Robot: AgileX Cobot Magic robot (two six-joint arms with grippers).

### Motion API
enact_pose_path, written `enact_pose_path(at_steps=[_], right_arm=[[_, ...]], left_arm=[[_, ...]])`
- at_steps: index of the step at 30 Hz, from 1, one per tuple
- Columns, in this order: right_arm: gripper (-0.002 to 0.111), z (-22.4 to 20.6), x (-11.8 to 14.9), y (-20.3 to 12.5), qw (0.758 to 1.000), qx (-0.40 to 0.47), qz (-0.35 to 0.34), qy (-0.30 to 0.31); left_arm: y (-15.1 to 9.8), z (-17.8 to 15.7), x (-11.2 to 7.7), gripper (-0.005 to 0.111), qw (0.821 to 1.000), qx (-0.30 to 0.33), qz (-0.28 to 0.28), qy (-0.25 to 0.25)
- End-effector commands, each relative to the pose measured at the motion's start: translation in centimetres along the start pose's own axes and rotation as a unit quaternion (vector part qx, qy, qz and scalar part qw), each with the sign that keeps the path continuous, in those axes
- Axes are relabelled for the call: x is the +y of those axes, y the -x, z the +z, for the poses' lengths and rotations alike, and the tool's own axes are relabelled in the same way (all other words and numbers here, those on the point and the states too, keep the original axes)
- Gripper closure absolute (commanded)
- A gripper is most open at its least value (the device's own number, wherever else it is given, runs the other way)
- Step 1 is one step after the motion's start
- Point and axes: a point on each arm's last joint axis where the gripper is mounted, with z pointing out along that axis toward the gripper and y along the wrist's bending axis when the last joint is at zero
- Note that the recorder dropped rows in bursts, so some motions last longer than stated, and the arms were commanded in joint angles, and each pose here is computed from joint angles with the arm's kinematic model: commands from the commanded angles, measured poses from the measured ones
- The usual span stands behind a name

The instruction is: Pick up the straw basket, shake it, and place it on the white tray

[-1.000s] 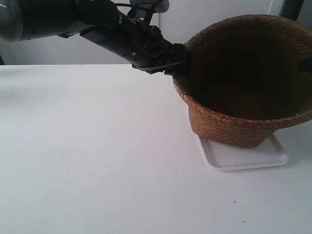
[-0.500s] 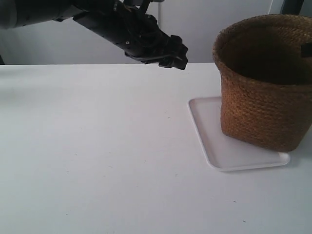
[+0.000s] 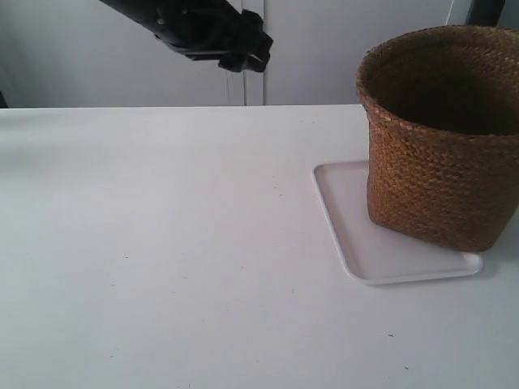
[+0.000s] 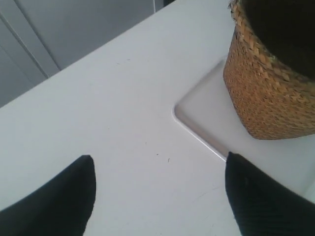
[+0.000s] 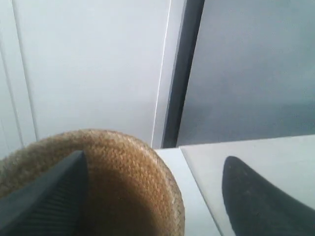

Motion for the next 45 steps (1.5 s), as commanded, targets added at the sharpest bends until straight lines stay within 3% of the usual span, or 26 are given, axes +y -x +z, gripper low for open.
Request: enact_pose_path(at_steps=[1, 7, 14, 19, 26, 40, 43, 45], right_arm=[[0.038, -4.7, -1.2, 1.0, 0.995, -0.075, 0.070, 0.021], [0.038, -12.0, -2.6, -0.4, 0.966, -0.188, 0.152, 0.088], [0.038, -18.6, -4.4, -3.7, 0.934, -0.289, 0.174, 0.118], [0.038, -21.0, -5.2, -5.4, 0.919, -0.329, 0.182, 0.121], [0.038, -20.2, -5.6, -7.3, 0.931, -0.286, 0.207, 0.089], [0.038, -19.0, -5.4, -8.7, 0.936, -0.235, 0.247, 0.085], [0.038, -19.0, -5.4, -8.7, 0.936, -0.235, 0.247, 0.085], [0.038, -19.0, -5.4, -8.7, 0.936, -0.235, 0.247, 0.085]], left_arm=[[-0.2, -3.7, -0.1, 0.031, 0.999, -0.040, -0.019, 0.009], [-2.6, -8.0, -0.9, 0.031, 0.992, -0.121, -0.035, 0.007], [-8.7, -11.4, -3.3, 0.031, 0.970, -0.243, -0.022, -0.012], [-13.1, -12.8, -3.5, 0.031, 0.955, -0.297, -0.018, -0.009], [-18.4, -14.9, -3.3, 0.032, 0.940, -0.340, 0.015, 0.016], [-28.7, -14.6, -1.8, 0.035, 0.924, -0.367, -0.035, 0.097], [-30.5, -14.2, -1.7, 0.035, 0.920, -0.373, -0.032, 0.111], [-30.4, -14.5, -1.7, 0.035, 0.913, -0.390, -0.020, 0.115]])
